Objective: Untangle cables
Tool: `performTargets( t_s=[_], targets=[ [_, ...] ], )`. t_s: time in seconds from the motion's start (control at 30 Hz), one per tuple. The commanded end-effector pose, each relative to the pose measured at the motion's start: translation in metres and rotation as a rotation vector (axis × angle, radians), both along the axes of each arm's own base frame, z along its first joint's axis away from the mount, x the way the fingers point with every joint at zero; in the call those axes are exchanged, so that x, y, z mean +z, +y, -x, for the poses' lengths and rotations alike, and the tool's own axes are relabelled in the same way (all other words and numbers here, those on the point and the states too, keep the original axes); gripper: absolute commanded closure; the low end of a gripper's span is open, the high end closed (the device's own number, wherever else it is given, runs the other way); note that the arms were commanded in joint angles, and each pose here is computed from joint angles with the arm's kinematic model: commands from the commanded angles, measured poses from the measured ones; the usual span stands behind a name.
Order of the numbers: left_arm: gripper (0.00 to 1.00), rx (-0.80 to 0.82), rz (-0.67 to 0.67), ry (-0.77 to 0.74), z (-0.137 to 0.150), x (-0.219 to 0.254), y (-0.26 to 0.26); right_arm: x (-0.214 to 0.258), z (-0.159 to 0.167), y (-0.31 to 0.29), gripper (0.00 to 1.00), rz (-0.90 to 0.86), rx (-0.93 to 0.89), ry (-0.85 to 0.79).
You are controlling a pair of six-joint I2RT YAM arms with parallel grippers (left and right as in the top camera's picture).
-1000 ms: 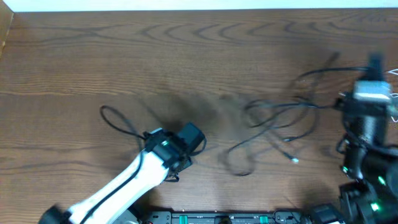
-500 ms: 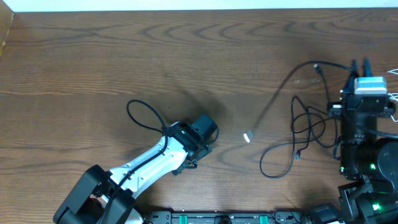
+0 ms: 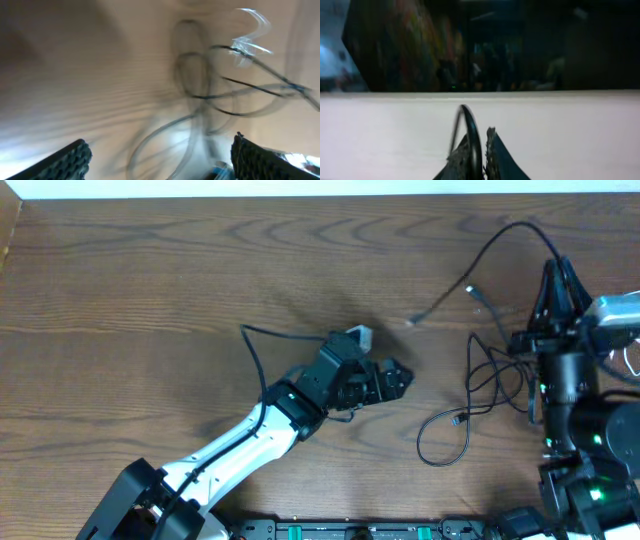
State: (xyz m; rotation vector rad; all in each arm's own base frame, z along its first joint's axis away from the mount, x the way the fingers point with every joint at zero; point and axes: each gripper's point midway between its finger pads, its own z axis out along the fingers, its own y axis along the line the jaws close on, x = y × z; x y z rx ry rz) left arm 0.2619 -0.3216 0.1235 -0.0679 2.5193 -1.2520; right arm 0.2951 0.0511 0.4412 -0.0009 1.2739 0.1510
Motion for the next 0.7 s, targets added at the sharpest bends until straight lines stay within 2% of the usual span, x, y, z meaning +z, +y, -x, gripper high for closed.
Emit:
performTargets(
  t_s=[0.0,0.13,0.33,0.5,0.67],
  targets=[
    [0.09,-0.106,0.047,-0.079,0.011,0.018,-0.016,-0.007,-0.022,0.008,0.95,-0.277,0.097,0.044],
    [0.09,-0.140,0.032,-0.102,0.017,0.017,-0.019,-0.004,-0.044,0.027,0.99,-0.403,0.216,0.021],
    [0.09,-0.147,0.023,-0.103,0.019,0.015,-0.018,0.023,-0.051,0.070,0.99,-0.524,0.526,-0.054],
    [0.09,-0.129,0.020,-0.118,0.014,0.016,-0.018,0.058,-0.055,0.086,0.99,-0.564,0.608,-0.094],
    [0.09,-0.114,0.058,-0.131,0.010,0.025,-0.022,0.096,-0.044,0.102,0.99,-0.555,0.687,-0.151]
  ],
)
